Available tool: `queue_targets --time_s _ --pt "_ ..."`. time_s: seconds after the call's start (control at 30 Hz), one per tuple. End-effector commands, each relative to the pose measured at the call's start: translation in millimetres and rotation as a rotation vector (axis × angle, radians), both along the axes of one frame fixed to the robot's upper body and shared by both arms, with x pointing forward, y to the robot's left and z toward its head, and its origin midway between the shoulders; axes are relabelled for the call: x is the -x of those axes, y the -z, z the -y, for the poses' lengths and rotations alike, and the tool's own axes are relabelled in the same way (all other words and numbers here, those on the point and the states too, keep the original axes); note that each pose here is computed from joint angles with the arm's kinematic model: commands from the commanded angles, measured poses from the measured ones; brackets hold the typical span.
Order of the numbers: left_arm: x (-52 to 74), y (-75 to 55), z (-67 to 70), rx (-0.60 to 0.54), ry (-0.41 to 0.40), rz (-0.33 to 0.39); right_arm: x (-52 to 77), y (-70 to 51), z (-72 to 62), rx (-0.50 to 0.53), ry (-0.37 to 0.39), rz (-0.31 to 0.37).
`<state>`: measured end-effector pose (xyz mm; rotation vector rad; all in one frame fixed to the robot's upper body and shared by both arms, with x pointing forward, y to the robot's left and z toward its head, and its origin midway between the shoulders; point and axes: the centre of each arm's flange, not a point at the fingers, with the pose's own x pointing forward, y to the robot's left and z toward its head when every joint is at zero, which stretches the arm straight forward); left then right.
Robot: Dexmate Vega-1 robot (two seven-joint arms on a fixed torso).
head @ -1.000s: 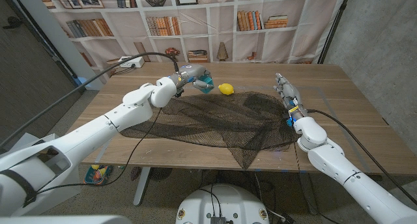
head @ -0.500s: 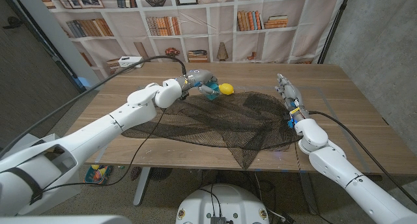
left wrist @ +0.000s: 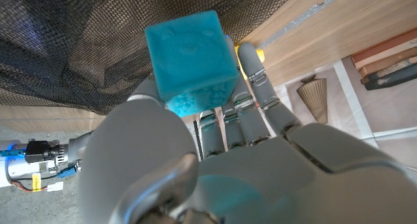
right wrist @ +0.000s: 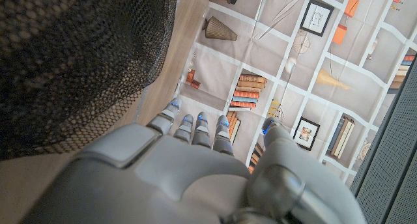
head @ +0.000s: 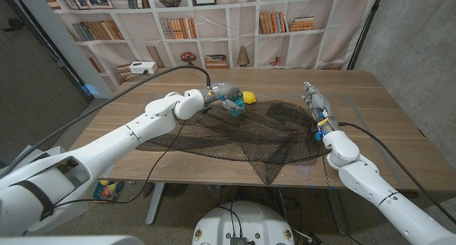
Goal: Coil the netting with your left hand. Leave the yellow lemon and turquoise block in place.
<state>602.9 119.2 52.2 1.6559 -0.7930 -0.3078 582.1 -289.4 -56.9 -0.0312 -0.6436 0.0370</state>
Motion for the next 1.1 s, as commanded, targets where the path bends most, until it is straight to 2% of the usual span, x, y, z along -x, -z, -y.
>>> queue_targets --time_s 0.03,0.3,0.6,1.1 --pt "-5.7 11.7 11.0 -0.064 -0.005 -0.036 -4.6 0.6 0.7 -0.001 -0.003 -0.007" --pt "-10.4 18.7 14.8 -0.107 -0.03 -0.049 -6.4 0.7 1.3 -0.002 -0.005 -0.009" --pt "-14.1 22.9 18.1 -0.145 -0.043 -0.098 -6.9 1.4 1.9 -0.002 -0.007 -0.01" --pt "-13.5 27.4 20.7 -0.19 -0.038 -0.15 -4.2 3.4 2.7 -0.007 -0.004 -0.008"
